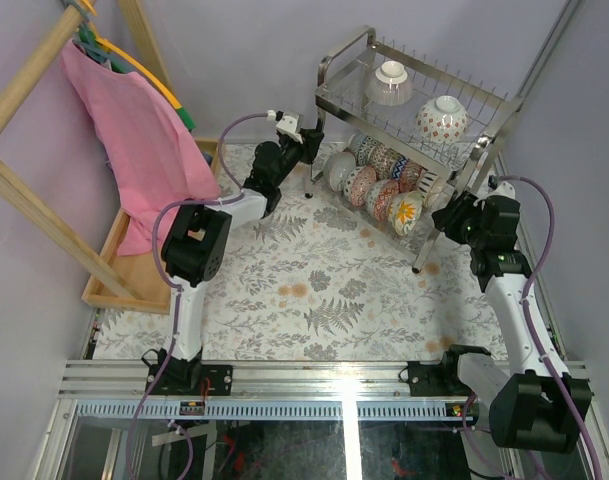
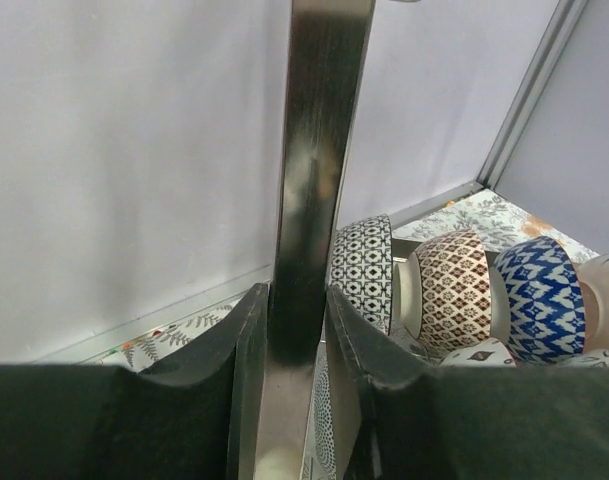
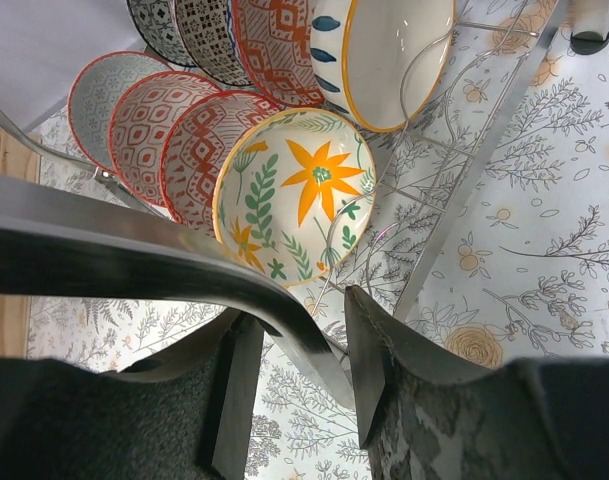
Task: Load the bowls into the dish rack
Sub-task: Adjust the dish rack at the center of the board.
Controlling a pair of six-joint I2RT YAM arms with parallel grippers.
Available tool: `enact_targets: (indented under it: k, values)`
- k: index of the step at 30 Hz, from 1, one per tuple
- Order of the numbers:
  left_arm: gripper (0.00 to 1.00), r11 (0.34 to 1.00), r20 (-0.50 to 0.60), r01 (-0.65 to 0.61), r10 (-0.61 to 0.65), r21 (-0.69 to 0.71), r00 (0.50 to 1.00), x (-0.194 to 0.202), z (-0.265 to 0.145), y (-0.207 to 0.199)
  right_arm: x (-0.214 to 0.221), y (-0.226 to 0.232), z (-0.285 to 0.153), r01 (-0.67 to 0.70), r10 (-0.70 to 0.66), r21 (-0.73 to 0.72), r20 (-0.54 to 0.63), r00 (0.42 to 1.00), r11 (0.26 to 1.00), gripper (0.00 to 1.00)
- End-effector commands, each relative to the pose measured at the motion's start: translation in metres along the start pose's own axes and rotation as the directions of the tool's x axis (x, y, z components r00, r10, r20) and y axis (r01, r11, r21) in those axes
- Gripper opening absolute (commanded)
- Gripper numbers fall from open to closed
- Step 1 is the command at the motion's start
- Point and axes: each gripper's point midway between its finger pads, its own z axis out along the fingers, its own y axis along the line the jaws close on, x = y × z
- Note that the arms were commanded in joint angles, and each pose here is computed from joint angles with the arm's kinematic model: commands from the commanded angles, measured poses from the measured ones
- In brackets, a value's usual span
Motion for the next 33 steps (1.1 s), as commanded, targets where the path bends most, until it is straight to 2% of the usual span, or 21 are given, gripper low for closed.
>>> enact_targets:
  k: [1, 4, 5, 11, 17, 27, 33]
  values:
    - [0.19, 0.998, -0.132, 0.038, -0.031, 0.055, 0.991, 0.069, -0.013, -0.04, 0.0, -0.016, 0.003, 0.013, -0.014, 0.056, 0.014, 1.0, 0.998, 0.44]
    - [0.01, 0.998, -0.149, 0.04, -0.033, 0.047, 0.988, 0.079, -0.018, -0.041, -0.001, -0.015, 0.003, 0.013, -0.014, 0.054, 0.015, 1.0, 0.998, 0.44]
    - [0.0, 0.998, -0.146, 0.041, -0.034, 0.043, 0.989, 0.079, -0.02, -0.041, -0.002, -0.015, 0.003, 0.014, -0.015, 0.055, 0.017, 1.0, 0.998, 0.44]
    - [0.0, 0.999, -0.102, 0.034, -0.033, 0.005, 0.994, 0.051, -0.049, -0.041, -0.006, -0.013, 0.005, 0.018, -0.019, 0.051, 0.018, 1.0, 0.999, 0.44]
    - [0.0, 0.998, -0.072, 0.047, -0.05, -0.048, 0.996, 0.03, -0.103, -0.044, -0.009, -0.004, 0.014, 0.008, -0.008, 0.008, 0.009, 1.0, 1.0, 0.48]
    - [0.0, 0.988, -0.018, 0.097, -0.1, -0.121, 0.995, 0.0, -0.194, -0.064, -0.006, 0.018, 0.046, -0.022, 0.016, -0.091, -0.074, 0.997, 0.996, 0.53]
    - [0.0, 0.983, -0.043, 0.073, -0.082, -0.171, 0.996, -0.009, -0.212, -0.061, -0.006, 0.024, 0.05, -0.016, 0.007, -0.095, -0.096, 0.995, 0.995, 0.54]
